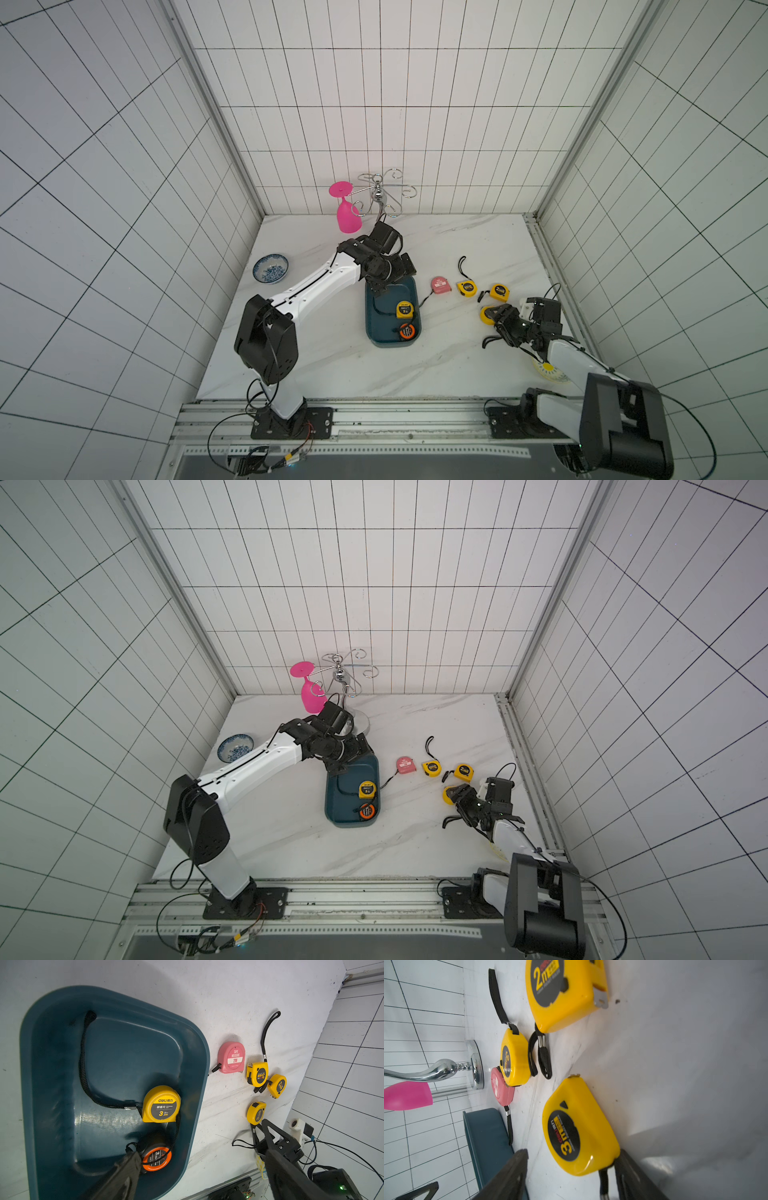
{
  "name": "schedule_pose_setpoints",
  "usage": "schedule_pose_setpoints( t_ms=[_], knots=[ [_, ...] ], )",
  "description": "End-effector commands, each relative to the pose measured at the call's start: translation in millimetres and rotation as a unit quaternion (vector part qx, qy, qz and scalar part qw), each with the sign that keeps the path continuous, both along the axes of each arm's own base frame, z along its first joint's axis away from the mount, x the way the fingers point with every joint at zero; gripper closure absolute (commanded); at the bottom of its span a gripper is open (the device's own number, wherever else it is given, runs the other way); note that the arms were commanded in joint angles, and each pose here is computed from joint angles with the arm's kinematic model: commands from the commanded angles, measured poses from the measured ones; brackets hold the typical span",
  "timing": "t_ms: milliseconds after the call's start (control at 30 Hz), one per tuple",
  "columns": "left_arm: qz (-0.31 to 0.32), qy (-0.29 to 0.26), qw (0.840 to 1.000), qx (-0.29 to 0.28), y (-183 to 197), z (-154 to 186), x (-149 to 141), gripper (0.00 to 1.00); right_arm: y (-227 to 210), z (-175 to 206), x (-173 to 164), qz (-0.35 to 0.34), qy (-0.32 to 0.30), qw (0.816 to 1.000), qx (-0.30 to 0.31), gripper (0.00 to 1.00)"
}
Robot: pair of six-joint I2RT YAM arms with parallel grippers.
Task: Take the tape measure out of the storage box
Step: Place the tape measure at the center of the board, then pick up the tape measure from the storage box.
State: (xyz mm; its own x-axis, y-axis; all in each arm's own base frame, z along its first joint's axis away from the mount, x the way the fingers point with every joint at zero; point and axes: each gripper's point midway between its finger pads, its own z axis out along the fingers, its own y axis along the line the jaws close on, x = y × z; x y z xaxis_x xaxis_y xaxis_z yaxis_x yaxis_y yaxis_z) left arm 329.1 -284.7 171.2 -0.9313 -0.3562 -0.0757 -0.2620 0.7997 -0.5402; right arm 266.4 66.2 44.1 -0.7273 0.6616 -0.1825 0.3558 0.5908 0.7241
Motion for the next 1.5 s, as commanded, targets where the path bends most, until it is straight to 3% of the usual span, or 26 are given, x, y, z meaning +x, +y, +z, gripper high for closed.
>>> schedule_pose_setpoints(
  t_ms=[0, 467, 833, 1200, 1467],
  knots=[
    [-0.006, -0.018, 1.000, 0.007, 6.3, 5.0, -0.6, 0.03, -9.3, 0.6, -9.3, -0.004, 0.023, 0.999, -0.029, 0.23],
    [-0.092, 0.003, 0.991, 0.098, 26.2, -42.3, -21.0, 0.02, -18.2, 31.4, -16.6, 0.013, 0.007, 0.996, -0.085, 0.08],
    [-0.206, 0.002, 0.960, 0.190, 17.7, -91.8, -19.5, 0.03, -15.6, 62.3, -1.2, 0.038, -0.013, 0.995, -0.094, 0.00],
    [-0.255, 0.004, 0.948, 0.188, -5.9, -110.1, -20.6, 0.03, -10.2, 80.9, 17.5, 0.057, -0.030, 0.994, -0.085, 0.01],
    [-0.267, -0.002, 0.937, 0.226, -8.4, -125.2, -17.8, 0.03, -6.4, 85.5, 23.5, 0.063, -0.035, 0.994, -0.083, 0.01]
  ],
)
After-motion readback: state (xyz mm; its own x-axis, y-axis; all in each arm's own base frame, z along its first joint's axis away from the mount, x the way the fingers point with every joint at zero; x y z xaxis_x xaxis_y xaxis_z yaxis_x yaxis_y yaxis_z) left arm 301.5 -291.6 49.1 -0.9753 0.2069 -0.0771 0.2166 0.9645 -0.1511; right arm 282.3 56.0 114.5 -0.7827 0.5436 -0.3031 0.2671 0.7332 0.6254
